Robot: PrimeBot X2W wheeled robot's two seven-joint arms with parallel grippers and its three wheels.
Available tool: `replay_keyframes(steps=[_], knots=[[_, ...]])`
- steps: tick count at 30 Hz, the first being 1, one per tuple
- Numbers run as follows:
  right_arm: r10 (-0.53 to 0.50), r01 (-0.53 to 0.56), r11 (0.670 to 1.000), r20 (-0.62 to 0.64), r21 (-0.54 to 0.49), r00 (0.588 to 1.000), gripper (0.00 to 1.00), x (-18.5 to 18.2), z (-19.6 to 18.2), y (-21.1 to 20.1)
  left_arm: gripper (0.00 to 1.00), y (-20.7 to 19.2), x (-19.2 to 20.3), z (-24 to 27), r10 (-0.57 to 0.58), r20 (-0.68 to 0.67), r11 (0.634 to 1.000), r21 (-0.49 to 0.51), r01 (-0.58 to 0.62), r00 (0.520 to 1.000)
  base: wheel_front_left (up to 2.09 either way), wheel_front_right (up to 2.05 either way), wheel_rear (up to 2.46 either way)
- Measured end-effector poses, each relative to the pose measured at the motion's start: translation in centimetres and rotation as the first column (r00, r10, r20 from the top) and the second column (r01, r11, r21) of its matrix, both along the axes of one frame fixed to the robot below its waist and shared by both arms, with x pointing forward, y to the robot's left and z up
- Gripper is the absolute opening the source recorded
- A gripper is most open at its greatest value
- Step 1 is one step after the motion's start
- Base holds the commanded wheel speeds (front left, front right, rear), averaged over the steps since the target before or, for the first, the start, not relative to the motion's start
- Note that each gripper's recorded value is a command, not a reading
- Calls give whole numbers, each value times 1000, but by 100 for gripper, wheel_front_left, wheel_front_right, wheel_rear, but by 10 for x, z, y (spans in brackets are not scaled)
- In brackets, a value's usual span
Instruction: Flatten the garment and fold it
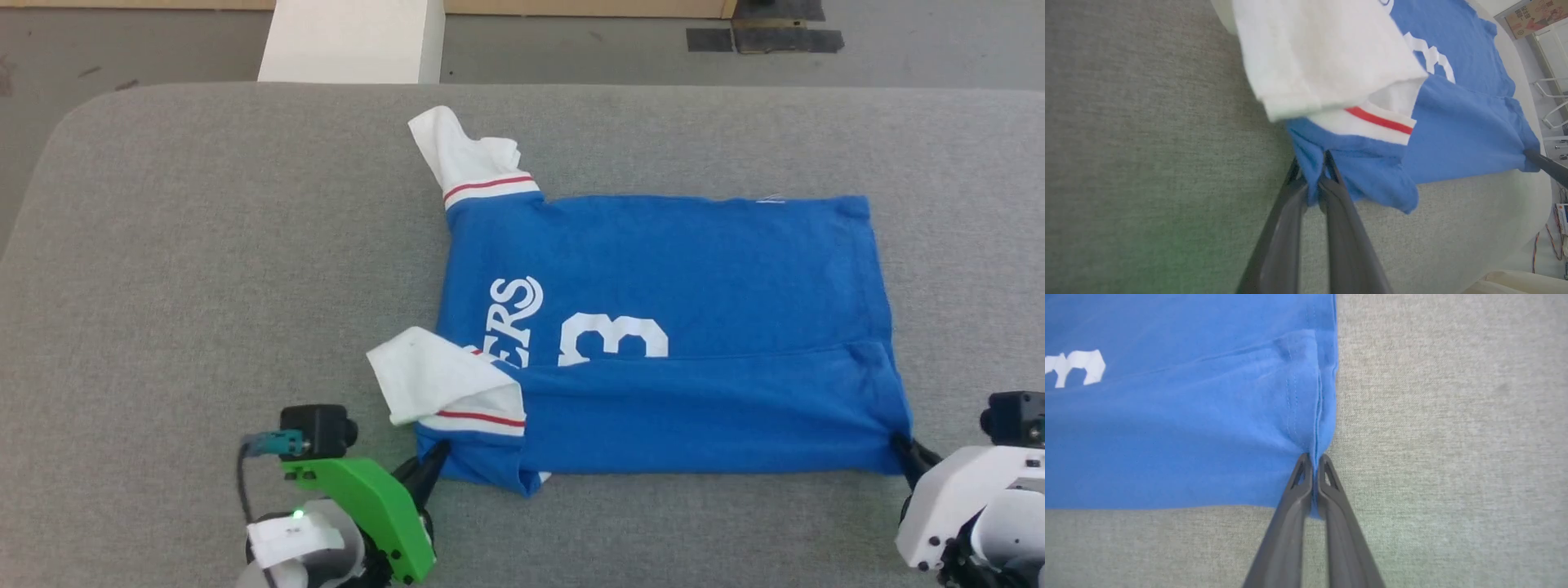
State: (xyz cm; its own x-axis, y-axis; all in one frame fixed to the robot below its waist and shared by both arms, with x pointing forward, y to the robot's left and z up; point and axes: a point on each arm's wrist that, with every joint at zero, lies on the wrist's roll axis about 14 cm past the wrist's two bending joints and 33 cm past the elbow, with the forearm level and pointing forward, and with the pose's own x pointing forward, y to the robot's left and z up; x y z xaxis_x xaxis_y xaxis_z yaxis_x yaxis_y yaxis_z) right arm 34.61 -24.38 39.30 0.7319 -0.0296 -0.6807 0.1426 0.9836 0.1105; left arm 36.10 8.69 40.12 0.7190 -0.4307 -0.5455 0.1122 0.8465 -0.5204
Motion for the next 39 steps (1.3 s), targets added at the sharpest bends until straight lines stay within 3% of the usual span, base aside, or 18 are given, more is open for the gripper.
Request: replay_keyframes(steps=[6, 12, 25, 26, 27, 28, 29, 30, 39], knots=[[-57, 53, 998, 115, 40, 992, 0, 4, 34, -7, 0, 7, -5, 18, 42, 35, 997, -59, -40, 999, 0, 0, 0], [-124, 118, 991, 112, 63, 986, 0, -27, 44, -21, 0, 8, -35, 25, 29, 7, 996, -85, -28, 1000, 0, 0, 0], [-136, 135, 982, -1, 130, 991, 0, -55, 10, -10, 0, 5, -63, -6, 82, -151, 986, -128, -102, 985, 0, 0, 0], [-132, 132, 983, -5, 126, 991, 11, -56, 7, -9, 0, 6, -64, -9, 86, -157, 986, -125, -106, 984, 0, 0, 0], [-132, 131, 983, -6, 127, 991, 31, -56, 6, -9, 0, 7, -64, -11, 90, -162, 986, -123, -111, 983, 0, 0, 0], [-134, 133, 983, 1, 129, 991, 100, -55, 5, -8, 11, 8, -64, -11, 99, -160, 985, -122, -120, 982, 0, 0, 0], [-136, 134, 982, 10, 131, 991, 100, -53, 5, -9, 76, 8, -63, -11, 107, -153, 984, -124, -127, 982, 0, 0, 0], [-137, 134, 982, 14, 131, 990, 100, -53, 6, -9, 100, 9, -62, -10, 115, -145, 983, -126, -133, 983, 0, 0, 0], [-171, 160, 980, 94, 118, 981, 100, -45, 25, -23, 100, 26, -45, 18, 188, -31, 970, -152, -191, 982, 0, 0, 0]])
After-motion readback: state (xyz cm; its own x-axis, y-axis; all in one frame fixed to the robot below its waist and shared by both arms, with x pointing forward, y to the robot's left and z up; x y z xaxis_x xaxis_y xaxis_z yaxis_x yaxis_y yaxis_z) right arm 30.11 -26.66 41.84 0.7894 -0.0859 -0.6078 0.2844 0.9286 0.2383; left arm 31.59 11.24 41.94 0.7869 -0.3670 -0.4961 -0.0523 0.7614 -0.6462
